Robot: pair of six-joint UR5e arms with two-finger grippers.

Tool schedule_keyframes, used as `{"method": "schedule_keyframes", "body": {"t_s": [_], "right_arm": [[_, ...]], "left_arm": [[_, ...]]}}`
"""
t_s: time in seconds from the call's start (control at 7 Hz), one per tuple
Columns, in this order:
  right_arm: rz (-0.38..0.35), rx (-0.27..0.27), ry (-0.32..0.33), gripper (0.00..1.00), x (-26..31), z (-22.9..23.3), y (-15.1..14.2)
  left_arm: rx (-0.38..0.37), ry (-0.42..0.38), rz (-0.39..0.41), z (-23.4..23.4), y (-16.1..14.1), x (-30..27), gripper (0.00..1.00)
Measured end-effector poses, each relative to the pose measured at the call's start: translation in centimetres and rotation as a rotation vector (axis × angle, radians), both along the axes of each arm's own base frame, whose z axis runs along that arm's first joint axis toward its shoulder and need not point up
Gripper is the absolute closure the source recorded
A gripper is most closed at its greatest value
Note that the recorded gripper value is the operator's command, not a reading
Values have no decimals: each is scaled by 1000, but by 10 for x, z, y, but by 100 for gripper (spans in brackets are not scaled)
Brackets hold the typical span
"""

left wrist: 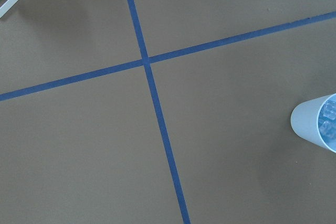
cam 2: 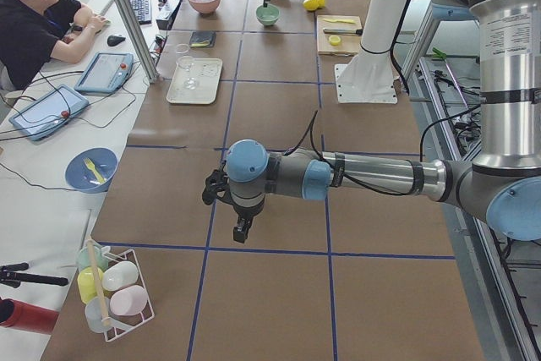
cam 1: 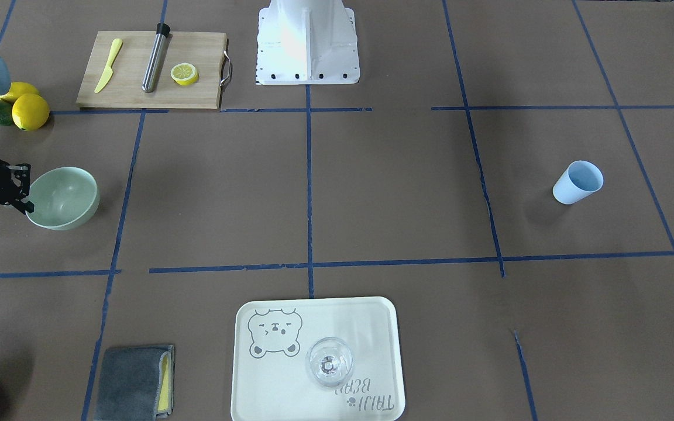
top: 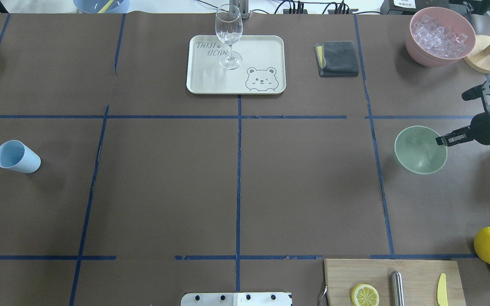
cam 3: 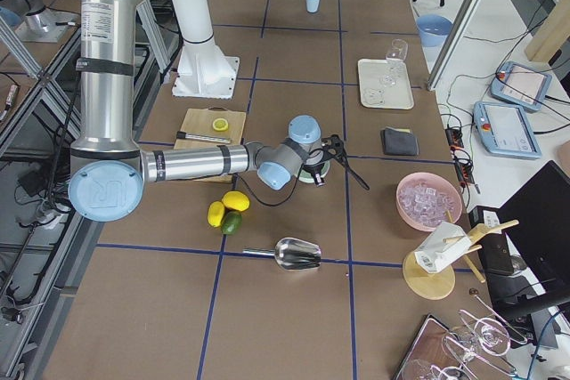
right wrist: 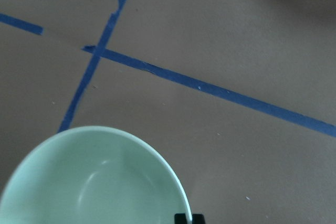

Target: Pour ice into bowl

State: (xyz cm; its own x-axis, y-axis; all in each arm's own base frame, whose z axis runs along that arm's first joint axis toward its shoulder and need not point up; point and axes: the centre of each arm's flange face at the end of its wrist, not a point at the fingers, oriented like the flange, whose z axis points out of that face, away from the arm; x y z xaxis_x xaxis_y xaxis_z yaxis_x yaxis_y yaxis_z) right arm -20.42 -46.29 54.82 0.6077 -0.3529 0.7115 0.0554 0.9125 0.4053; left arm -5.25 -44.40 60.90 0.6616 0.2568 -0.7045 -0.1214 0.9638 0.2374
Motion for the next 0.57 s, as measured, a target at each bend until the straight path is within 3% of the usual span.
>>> {"method": "schedule_keyframes", "body": {"t_s": [0.29, 0.57], "right_arm": [[-4, 22, -32, 100, -25, -59, -25], [-10, -50, -63, 100, -89, -164, -44]], "left_arm": [[1, 0, 0, 0, 0, 0, 0], [1, 0, 0, -1, 0, 0, 0]]}}
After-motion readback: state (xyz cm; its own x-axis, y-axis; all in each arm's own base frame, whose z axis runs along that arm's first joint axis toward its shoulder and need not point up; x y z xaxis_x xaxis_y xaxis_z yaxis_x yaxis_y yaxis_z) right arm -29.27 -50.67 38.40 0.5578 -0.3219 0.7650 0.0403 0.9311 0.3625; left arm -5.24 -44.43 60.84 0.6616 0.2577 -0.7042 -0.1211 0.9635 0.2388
